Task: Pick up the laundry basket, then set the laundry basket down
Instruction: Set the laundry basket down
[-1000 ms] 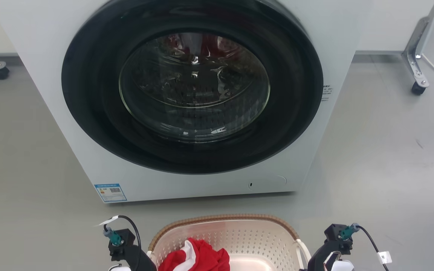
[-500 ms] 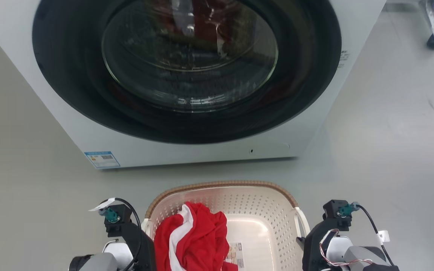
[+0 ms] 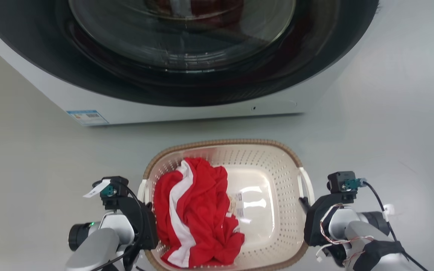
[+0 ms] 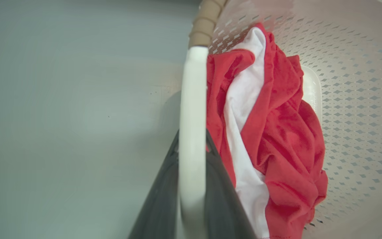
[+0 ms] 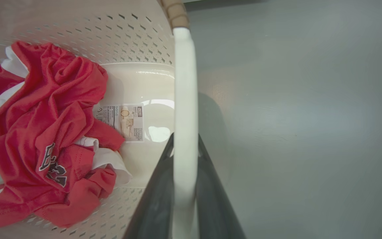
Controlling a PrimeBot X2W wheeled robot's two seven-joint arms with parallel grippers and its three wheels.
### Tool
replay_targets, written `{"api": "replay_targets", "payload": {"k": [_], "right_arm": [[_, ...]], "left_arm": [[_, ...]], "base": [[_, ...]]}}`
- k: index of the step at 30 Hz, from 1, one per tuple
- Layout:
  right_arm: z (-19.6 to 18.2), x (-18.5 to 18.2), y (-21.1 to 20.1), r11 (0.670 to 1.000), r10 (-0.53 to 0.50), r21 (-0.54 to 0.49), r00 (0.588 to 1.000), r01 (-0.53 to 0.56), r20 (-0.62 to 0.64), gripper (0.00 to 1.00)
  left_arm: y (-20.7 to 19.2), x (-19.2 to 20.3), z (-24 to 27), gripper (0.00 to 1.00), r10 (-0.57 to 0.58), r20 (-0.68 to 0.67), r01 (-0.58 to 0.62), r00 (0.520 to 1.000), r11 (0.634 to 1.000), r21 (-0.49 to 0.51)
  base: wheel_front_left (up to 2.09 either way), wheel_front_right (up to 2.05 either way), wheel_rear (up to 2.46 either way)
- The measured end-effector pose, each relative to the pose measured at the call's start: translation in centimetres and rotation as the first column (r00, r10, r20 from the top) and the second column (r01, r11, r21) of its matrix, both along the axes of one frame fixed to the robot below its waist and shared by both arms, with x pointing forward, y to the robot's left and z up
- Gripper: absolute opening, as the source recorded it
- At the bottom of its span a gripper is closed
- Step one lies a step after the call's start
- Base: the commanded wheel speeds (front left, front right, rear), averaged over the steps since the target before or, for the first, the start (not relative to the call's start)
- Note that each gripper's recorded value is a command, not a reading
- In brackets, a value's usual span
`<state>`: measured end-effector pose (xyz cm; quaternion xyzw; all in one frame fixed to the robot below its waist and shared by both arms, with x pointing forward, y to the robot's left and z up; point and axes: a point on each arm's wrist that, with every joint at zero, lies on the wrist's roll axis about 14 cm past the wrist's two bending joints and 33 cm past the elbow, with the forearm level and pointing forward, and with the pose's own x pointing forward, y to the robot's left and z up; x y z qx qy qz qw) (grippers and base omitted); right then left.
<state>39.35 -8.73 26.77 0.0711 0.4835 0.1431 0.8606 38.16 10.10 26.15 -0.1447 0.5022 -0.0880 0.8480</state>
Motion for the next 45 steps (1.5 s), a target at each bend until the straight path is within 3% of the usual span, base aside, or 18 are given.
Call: {"api": "replay_targets", "payload": {"k": [10, 23, 33, 45], "right_arm": [[-2.3, 3.6, -0.2, 1.000, 0.028, -0.013, 0.997, -0.027, 0.065, 0.00], [-7.1, 6.3, -0.2, 0.999, 0.032, -0.016, 0.998, -0.031, 0.063, 0.00], [-10.6, 6.0, -0.1, 0.999, 0.038, -0.018, 0.999, -0.038, 0.021, 0.00], [-11.4, 6.2, -0.3, 0.999, 0.037, -0.025, 0.999, -0.037, 0.024, 0.00]], "left_arm": [[0.0, 3.9, -2.0, 0.00, -0.003, 0.070, 0.001, 0.998, 1.000, 0.023], [0.2, 7.0, -6.1, 0.00, 0.008, 0.075, -0.010, 0.997, 1.000, 0.028], [0.5, 6.1, -9.6, 0.00, 0.022, 0.022, -0.023, 1.000, 0.999, 0.033], [0.5, 6.1, -10.4, 0.00, 0.007, 0.015, -0.008, 1.000, 0.999, 0.039]], "base": [[0.00, 0.00, 0.00], [0.00, 0.00, 0.00], [0.00, 0.00, 0.00], [0.00, 0.00, 0.00]]}}
